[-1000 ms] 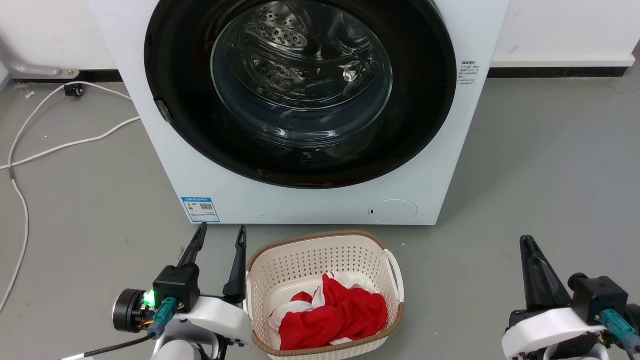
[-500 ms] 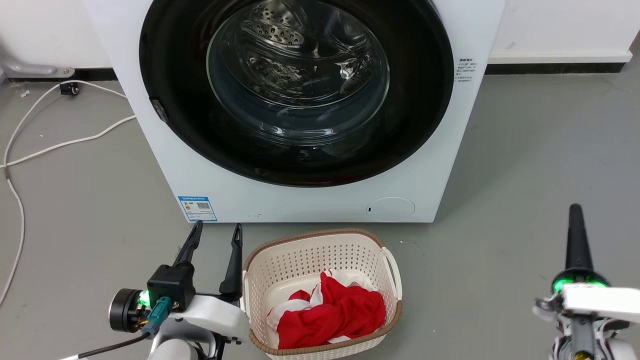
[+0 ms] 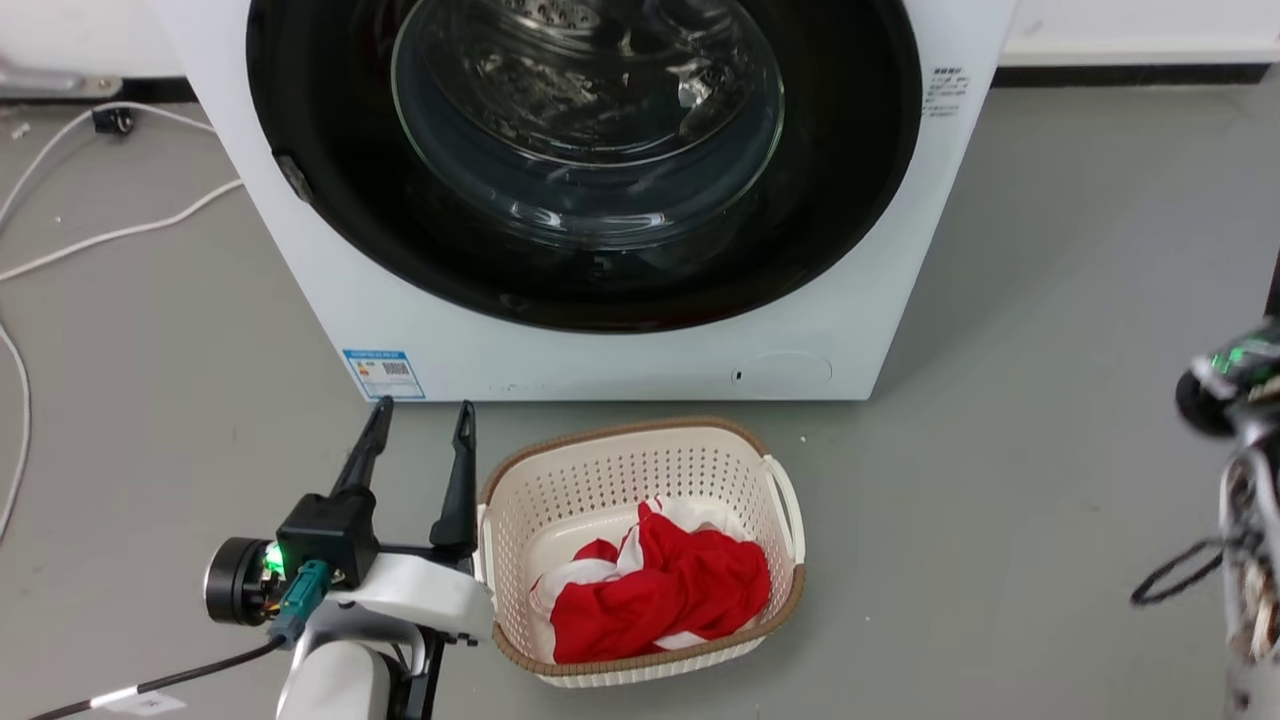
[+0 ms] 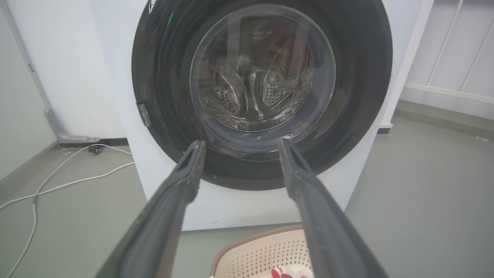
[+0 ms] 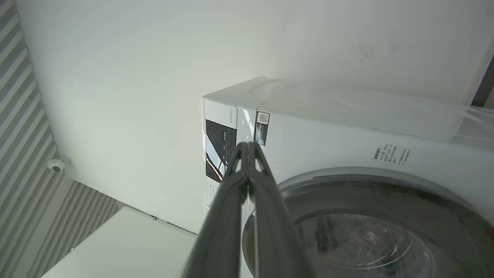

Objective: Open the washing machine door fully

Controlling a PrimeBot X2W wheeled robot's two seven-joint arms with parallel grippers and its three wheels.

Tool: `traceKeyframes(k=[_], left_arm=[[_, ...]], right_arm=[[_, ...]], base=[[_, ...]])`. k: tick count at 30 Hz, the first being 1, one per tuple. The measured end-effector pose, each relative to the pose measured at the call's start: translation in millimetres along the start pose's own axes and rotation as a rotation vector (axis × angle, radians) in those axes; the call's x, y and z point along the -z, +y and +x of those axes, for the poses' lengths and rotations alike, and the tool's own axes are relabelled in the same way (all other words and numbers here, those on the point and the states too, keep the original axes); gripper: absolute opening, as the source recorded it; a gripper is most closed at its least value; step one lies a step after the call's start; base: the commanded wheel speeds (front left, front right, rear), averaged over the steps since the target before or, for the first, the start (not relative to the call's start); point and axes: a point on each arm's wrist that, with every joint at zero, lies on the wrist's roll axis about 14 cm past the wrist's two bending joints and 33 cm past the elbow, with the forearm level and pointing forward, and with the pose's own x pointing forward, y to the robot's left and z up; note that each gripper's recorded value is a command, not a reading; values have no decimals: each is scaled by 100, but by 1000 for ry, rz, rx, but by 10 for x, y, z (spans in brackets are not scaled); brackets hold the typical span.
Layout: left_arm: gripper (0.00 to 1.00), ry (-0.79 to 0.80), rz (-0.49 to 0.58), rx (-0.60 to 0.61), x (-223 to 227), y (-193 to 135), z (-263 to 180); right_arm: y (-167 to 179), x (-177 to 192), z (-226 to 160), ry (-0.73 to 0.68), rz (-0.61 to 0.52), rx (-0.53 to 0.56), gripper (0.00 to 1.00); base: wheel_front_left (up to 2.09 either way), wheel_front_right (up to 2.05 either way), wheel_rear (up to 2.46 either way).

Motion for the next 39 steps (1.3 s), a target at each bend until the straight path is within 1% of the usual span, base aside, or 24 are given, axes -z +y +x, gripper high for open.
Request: traceKeyframes(k=[2,10,14,17,22,27,33,39], left_arm=[[100,1,0,-1,17,11,46],[100,-3,-1,3,68,17,261],[100,-3,-2,5,105,15,340],[100,-7,-5,1,123,26,405],[100,3,-5,0,212,39,497],[100,16,1,-10,311,81,579],[100,30,3,-12,414,106,649],[100,41,5,-10,505,107,709]], right_arm=[[67,36,201,25,-12,-23,0],[196,292,992,168,-155,-54,0],[107,479,1279,273,-266,-21,0],[-16,702,1425,384,-354,14,0],[-283,1045,1570,557,-473,80,0],[-621,1381,1569,733,-558,152,0],[-922,1595,1594,814,-593,207,0],[-1129,1729,1648,849,-602,238,0]], base=[[0,0,0],[0,0,0],[0,0,0],[0,0,0],[0,0,0],[0,0,0],[0,0,0],[0,0,0]])
